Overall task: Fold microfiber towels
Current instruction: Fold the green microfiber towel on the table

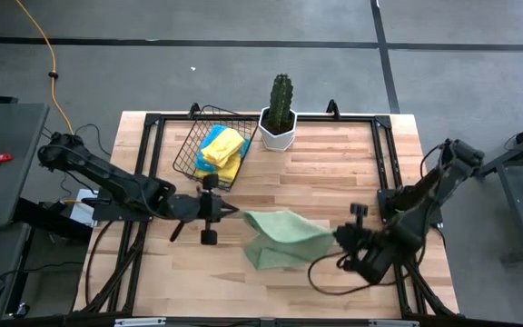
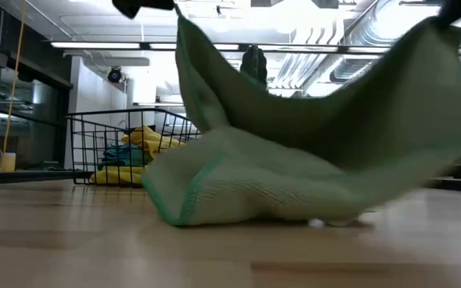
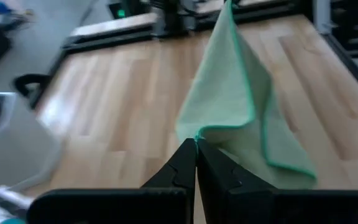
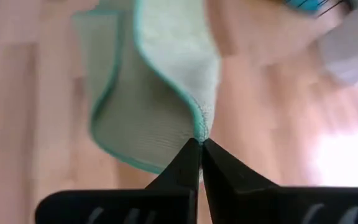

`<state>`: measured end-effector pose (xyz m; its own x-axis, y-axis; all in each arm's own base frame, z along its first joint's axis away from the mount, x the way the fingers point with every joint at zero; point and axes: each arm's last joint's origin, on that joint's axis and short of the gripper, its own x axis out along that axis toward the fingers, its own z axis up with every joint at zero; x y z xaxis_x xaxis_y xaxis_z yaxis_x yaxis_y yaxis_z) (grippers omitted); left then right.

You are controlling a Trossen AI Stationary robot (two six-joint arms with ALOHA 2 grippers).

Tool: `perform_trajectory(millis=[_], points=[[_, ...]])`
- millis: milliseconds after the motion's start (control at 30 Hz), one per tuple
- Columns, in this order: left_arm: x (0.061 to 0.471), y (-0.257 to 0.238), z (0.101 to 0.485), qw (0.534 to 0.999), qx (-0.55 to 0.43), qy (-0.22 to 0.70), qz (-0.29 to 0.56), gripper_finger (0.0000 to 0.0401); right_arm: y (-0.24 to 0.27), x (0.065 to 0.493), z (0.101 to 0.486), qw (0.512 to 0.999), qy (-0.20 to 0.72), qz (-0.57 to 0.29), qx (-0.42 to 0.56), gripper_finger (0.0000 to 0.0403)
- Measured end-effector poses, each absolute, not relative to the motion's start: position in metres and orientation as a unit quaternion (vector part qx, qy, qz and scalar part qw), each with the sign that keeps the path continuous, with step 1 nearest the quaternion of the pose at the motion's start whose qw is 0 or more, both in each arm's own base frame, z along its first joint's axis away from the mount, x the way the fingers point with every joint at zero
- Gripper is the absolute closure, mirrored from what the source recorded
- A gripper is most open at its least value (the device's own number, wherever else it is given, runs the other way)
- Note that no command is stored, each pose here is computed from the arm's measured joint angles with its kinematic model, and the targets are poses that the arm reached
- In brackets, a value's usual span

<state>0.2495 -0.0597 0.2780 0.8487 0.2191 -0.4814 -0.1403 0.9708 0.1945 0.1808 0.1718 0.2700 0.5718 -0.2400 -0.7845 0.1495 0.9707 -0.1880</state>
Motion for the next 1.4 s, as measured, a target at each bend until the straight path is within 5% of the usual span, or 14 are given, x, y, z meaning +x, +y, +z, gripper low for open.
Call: perform_trajectory(millis=[433,733,1000,1400], points=[[0.254,-0.026,0.38,0.939,0.113,0.208,0.249,0.0401,0.088,0.165,0.343,0.89,0.384,-0.217,-0.113,0.0403],[0.251,-0.012,0.432,0.939,0.139,0.172,0.263,0.0401,0.06,0.154,0.412,0.897,0.32,-0.27,-0.143,0.0403],[0.256,-0.014,0.413,0.921,0.18,0.241,0.247,0.0401,0.069,0.148,0.419,0.908,0.337,-0.214,-0.125,0.0403],[0.267,-0.093,0.35,0.926,0.16,0.315,0.13,0.0401,0.142,0.145,0.345,0.868,0.477,-0.131,-0.042,0.0403]])
